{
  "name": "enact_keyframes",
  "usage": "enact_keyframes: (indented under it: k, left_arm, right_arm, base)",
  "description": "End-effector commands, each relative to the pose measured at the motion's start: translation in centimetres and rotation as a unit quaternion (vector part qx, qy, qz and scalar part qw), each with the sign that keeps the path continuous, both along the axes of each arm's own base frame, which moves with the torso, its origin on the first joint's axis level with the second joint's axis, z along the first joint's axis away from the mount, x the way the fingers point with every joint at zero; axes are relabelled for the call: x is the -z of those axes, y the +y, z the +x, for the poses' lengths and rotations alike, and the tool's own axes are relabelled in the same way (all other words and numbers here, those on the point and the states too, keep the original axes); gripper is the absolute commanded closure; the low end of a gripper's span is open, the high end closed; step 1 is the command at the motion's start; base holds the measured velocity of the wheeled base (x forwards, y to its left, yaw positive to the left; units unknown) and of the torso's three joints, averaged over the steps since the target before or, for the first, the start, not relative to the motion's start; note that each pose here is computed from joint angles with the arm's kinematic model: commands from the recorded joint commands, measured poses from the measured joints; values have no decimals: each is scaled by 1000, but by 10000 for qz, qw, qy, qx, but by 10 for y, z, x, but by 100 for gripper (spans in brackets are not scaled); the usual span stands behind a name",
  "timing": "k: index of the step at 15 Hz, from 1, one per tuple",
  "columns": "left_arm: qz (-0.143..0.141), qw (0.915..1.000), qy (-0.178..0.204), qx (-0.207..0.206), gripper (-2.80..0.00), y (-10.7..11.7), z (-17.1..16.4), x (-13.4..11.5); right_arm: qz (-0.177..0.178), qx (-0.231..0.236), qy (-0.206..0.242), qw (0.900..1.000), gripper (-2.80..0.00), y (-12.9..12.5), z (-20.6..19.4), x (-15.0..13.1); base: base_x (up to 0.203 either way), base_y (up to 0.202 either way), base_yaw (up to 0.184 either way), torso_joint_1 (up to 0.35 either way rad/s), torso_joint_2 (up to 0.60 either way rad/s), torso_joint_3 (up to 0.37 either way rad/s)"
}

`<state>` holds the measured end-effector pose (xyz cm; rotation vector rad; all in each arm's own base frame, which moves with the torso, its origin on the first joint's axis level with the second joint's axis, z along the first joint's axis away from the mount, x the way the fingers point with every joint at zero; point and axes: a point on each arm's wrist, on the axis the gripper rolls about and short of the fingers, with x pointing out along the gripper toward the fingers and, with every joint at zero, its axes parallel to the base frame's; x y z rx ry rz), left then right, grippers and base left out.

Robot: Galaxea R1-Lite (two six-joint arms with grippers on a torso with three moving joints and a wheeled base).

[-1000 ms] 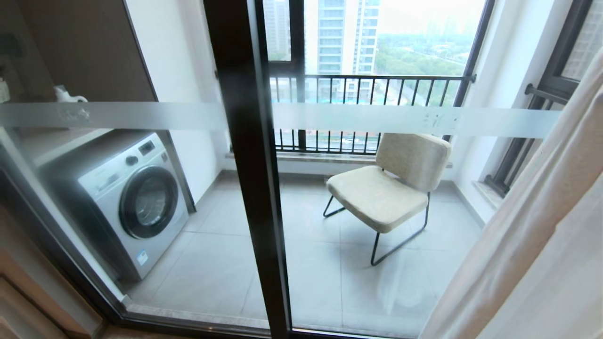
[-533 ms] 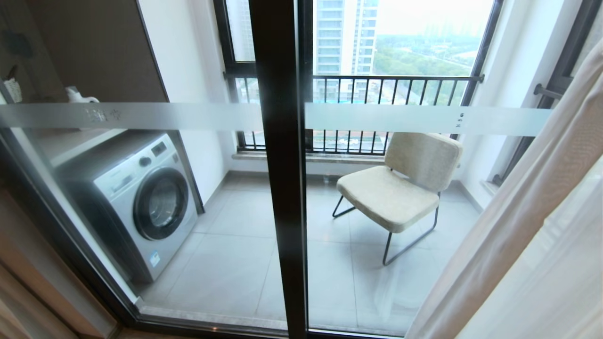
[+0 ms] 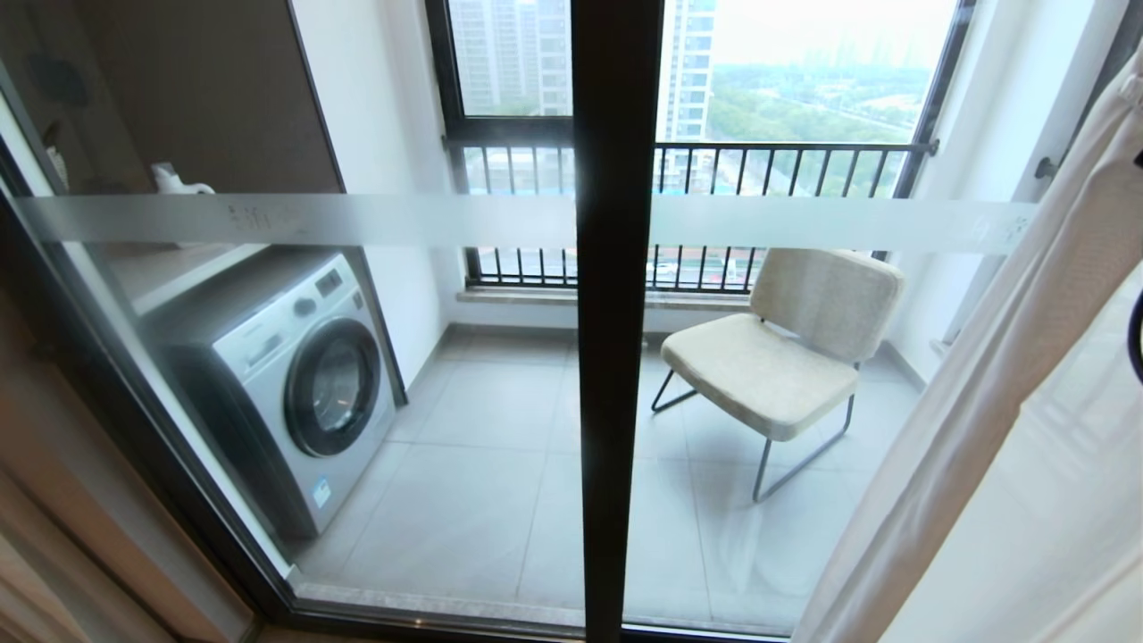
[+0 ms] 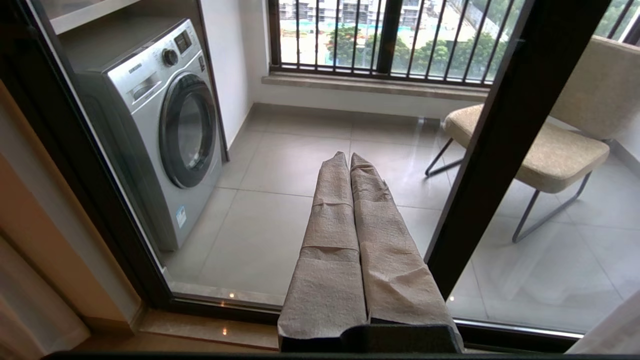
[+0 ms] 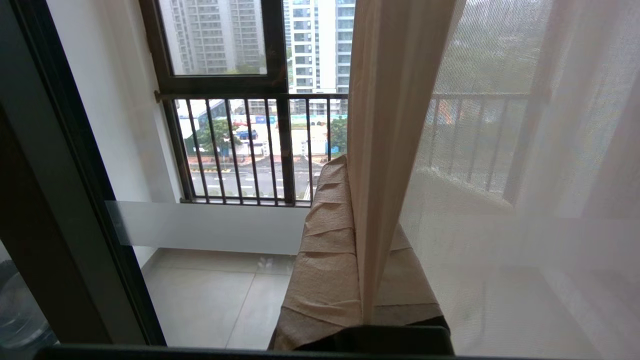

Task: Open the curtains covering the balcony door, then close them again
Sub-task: Close the inner curtains on both sides

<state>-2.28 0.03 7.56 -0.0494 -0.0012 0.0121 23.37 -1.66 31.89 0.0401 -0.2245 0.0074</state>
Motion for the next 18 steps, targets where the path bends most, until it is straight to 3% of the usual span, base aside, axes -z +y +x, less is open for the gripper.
enact_keyframes:
  k: [1,18]
  left_arm:
    - [1,10000,-3,-1,0,0,0,0]
    - [1,10000,4,-8,0,0,0,0]
  right_arm:
    - [5,-22,63,10000,0,0,7,5]
    - [-10,-25,-58,10000,0,-1,37,16]
  base:
    - [0,191,1,6,-3,6]
    - [0,191,1,2,2,3]
